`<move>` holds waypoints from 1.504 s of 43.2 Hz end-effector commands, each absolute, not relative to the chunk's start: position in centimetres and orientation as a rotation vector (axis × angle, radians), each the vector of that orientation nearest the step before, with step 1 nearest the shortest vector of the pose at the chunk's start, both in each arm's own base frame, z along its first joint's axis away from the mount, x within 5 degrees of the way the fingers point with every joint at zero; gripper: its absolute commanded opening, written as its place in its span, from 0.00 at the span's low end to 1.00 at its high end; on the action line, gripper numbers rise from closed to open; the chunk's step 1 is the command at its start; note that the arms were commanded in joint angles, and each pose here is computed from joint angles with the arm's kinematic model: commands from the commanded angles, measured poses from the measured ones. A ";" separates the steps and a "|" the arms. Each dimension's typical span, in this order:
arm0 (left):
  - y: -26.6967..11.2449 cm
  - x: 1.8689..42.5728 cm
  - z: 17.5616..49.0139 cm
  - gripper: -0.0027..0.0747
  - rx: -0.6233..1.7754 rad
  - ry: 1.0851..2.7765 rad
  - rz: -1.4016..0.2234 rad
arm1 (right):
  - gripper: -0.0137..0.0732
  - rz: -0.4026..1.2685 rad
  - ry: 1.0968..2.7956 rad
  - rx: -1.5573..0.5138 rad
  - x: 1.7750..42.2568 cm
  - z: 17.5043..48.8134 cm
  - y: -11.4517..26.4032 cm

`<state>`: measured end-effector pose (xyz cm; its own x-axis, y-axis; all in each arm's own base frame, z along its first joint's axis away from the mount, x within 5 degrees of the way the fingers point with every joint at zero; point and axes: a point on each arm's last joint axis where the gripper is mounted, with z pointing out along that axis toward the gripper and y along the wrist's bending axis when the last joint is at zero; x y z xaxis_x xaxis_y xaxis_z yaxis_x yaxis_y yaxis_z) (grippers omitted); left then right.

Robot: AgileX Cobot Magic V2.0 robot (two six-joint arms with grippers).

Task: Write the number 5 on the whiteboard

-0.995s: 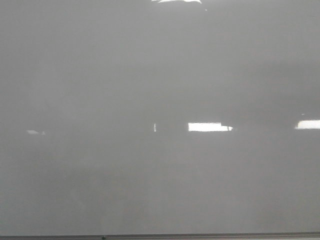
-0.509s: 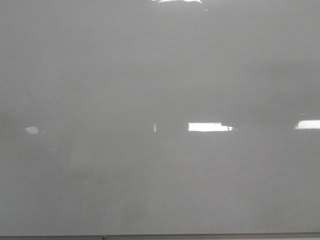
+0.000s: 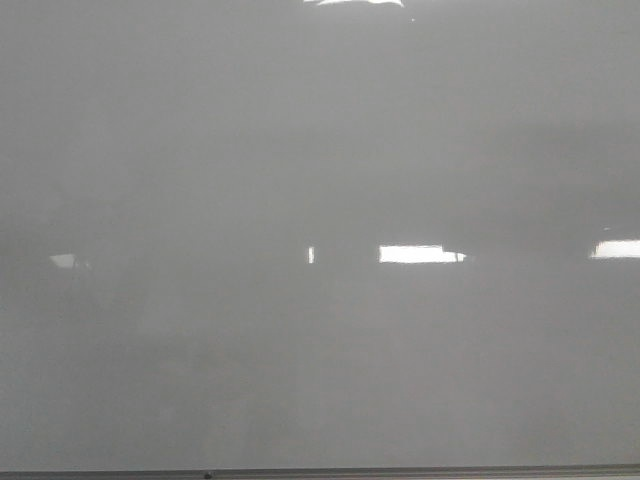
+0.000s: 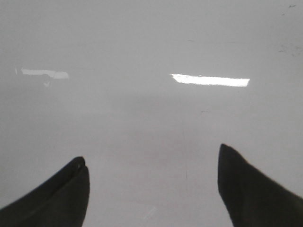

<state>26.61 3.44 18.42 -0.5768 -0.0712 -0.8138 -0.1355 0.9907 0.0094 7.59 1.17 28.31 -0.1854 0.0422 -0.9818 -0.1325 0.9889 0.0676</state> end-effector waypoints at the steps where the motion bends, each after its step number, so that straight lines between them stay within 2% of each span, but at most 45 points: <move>1: 3.6 27.2 20.6 0.01 -0.136 2.074 0.100 | 0.83 0.143 1.645 -0.061 7.8 30.1 1.1; 8: 2.4 25.6 21.4 0.01 -0.091 2.199 0.059 | 0.83 0.143 1.645 -0.061 7.8 30.1 1.1; 14: 0.2 24.2 23.1 0.01 0.046 2.373 0.014 | 0.83 0.143 1.647 -0.061 7.8 30.1 1.1; 19: -2.5 23.1 24.7 0.01 0.398 2.500 0.015 | 0.83 0.145 1.676 -0.066 7.8 29.9 1.1; 24: -5.6 21.9 25.9 0.01 0.774 2.544 -0.005 | 0.83 0.147 1.712 -0.071 7.7 29.7 1.1; 29: -8.7 21.0 27.1 0.01 1.116 2.438 -0.017 | 0.83 0.145 1.747 -0.084 7.7 29.9 1.2; 34: -11.9 19.8 28.1 0.01 1.460 2.213 -0.010 | 0.83 0.142 1.824 -0.139 8.2 30.4 1.5; 39: -14.6 18.4 28.7 0.01 1.671 2.010 -0.020 | 0.83 0.193 1.907 -0.264 8.9 30.9 2.5; 45: -16.9 16.9 29.5 0.01 1.752 1.877 -0.060 | 0.83 0.303 1.942 -0.560 9.8 31.8 4.9; 51: -18.3 15.9 29.9 0.01 1.788 1.785 -0.088 | 0.83 0.458 1.888 -0.895 10.6 32.6 8.4; 58: -19.4 15.1 30.1 0.01 1.803 1.715 -0.119 | 0.83 0.537 1.792 -1.058 12.0 33.0 11.9; 65: -19.7 14.8 30.2 0.01 1.807 1.693 -0.129 | 0.83 0.581 1.783 -1.153 13.2 33.0 15.1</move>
<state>14.86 -19.29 28.22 0.1296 0.9023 -0.4111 0.9442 0.0143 0.3291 12.47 13.74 31.31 -0.2021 -0.5143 -0.8335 -0.8879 0.4553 -0.0657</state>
